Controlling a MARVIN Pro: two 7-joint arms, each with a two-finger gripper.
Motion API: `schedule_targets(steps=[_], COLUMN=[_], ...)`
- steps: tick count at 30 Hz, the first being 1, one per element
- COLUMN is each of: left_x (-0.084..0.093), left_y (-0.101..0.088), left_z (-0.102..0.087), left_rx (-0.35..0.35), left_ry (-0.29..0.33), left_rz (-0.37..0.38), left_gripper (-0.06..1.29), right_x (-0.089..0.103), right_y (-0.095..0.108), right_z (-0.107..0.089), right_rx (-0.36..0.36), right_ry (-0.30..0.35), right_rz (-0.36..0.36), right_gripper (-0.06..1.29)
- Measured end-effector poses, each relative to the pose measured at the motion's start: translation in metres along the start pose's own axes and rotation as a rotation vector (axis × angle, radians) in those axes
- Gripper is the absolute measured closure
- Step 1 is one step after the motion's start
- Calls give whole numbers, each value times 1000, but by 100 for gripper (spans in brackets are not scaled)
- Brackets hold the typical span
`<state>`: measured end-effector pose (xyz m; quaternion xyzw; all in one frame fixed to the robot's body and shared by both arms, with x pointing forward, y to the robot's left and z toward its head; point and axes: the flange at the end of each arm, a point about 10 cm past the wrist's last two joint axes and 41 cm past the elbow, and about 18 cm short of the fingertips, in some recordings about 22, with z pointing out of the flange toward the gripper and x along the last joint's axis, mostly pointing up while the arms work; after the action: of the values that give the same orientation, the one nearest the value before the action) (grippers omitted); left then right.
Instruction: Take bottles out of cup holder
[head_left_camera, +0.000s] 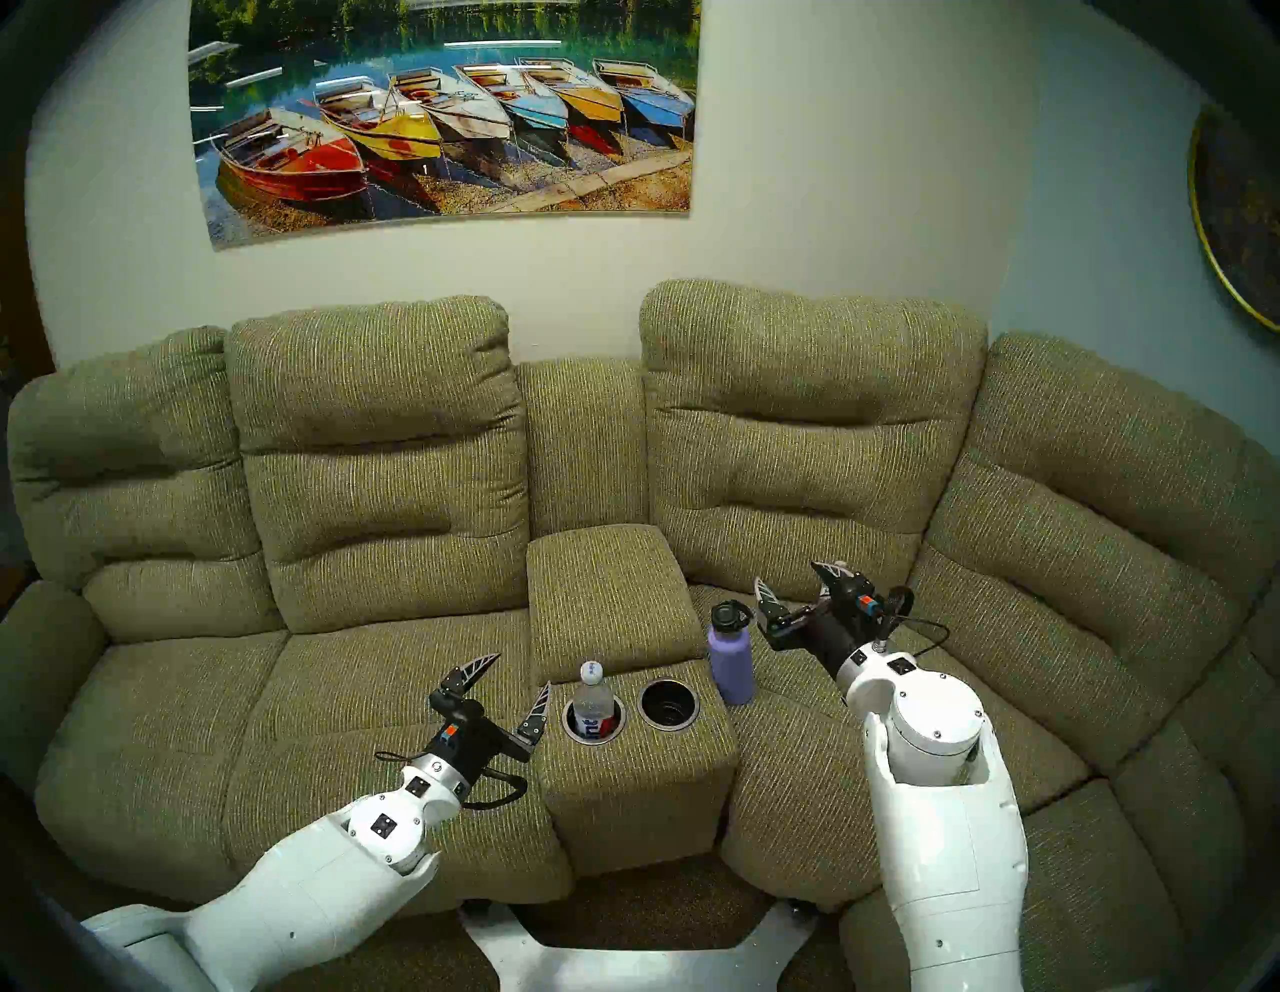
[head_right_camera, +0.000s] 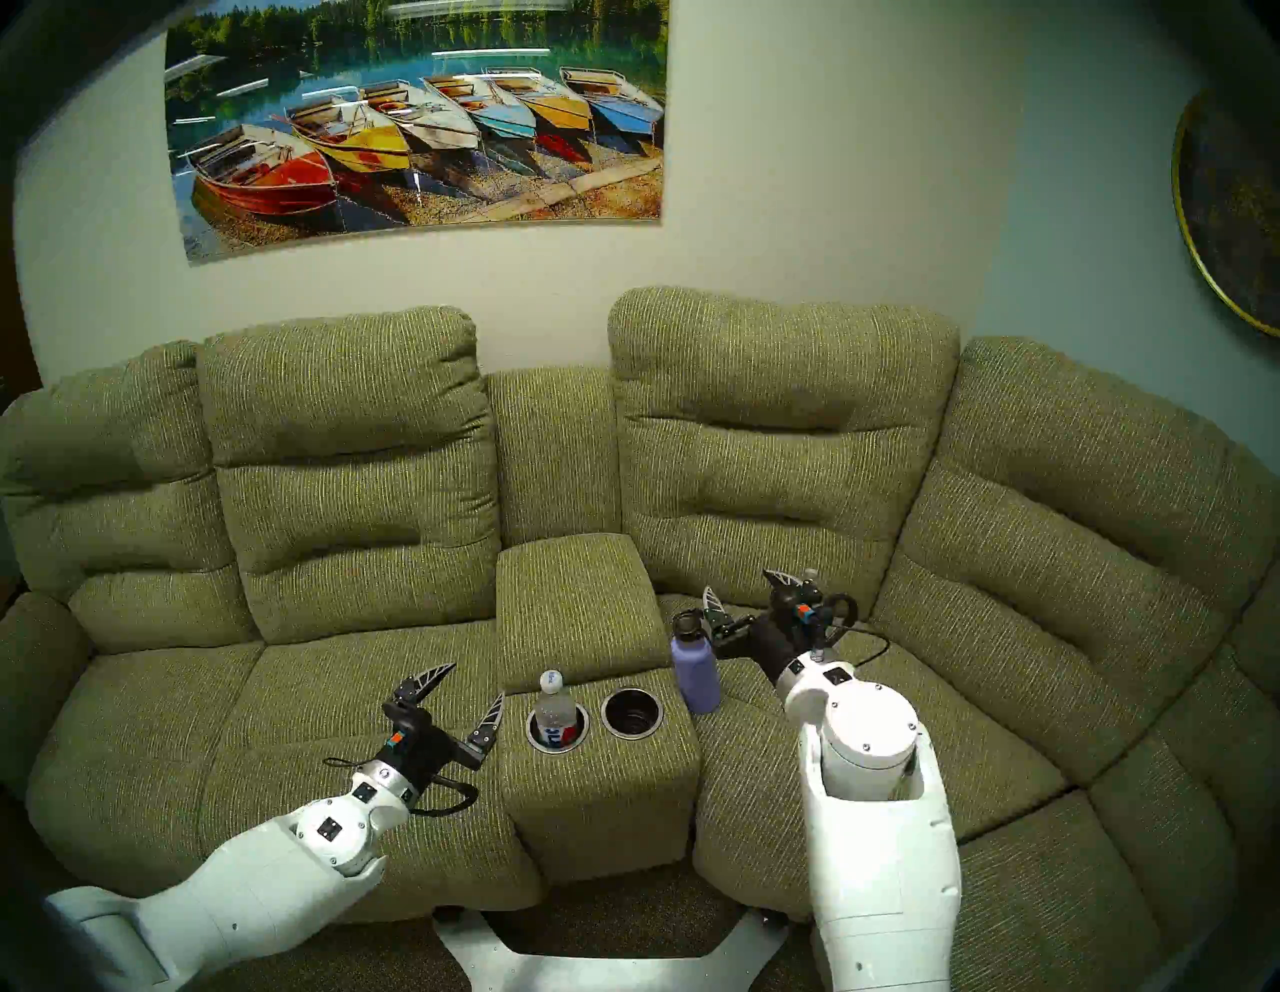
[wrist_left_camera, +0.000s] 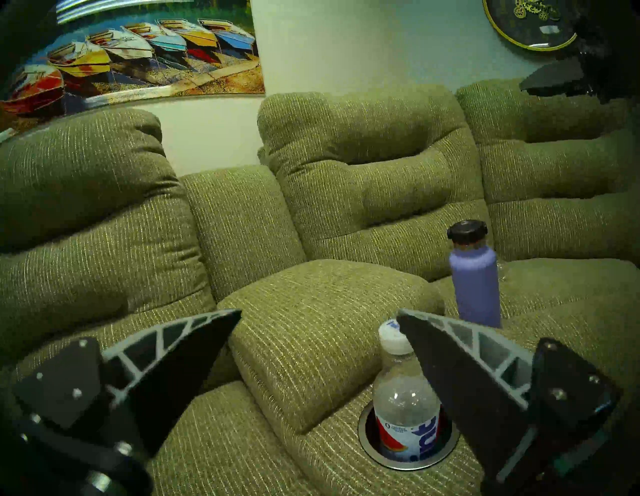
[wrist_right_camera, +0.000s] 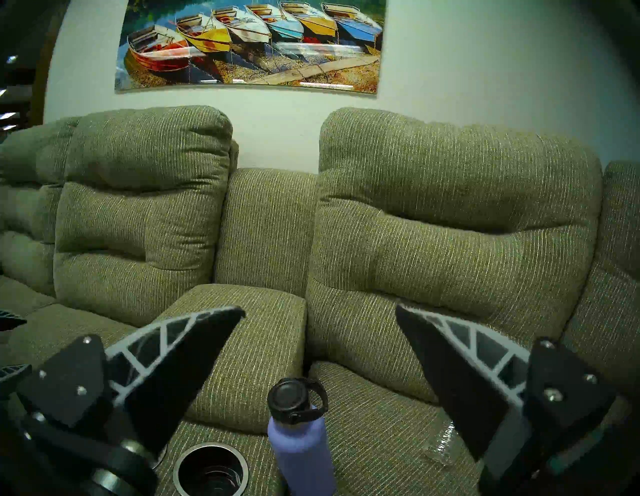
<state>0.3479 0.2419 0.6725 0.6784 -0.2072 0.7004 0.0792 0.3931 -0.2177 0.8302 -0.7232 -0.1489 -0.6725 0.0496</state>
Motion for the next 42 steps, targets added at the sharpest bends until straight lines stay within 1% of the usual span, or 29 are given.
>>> schedule_targets(steps=[4, 5, 8, 12, 18, 24, 26, 30, 35, 38, 42], left_x=[1, 1, -2, -10, -27, -34, -35, -32, -25, -17, -12], left_y=[4, 7, 10, 10, 5, 1, 1, 4, 15, 24, 29], left_z=[4, 6, 9, 14, 27, 41, 45, 54, 62, 67, 70], left_rx=[-28, -42, -56, -61, -51, -44, -48, -68, -109, -136, -149], left_ry=[10, 11, 6, -22, -95, -136, -139, -124, -82, -43, -18], left_rz=[-2, -2, -2, 1, 10, 15, 17, 19, 17, 11, 5], left_gripper=[-2, -2, -2, -2, -2, -2, -2, -2, -2, -2, -2], right_x=[0, 0, 0, 0, 0, 0, 0, 0, 0, 0, 0], right_y=[0, 0, 0, 0, 0, 0, 0, 0, -1, -1, -1], right_z=[0, 0, 0, 0, 0, 0, 0, 0, 0, 0, 0], right_rx=[1, 1, 1, 1, 1, 1, 1, 1, 2, 2, 2], right_ry=[0, 0, 0, 1, 1, 1, 1, 1, 1, 1, 1], right_rz=[0, 0, 0, 0, 1, 1, 1, 1, 1, 1, 1], right_gripper=[0, 0, 0, 0, 0, 0, 0, 0, 0, 0, 0])
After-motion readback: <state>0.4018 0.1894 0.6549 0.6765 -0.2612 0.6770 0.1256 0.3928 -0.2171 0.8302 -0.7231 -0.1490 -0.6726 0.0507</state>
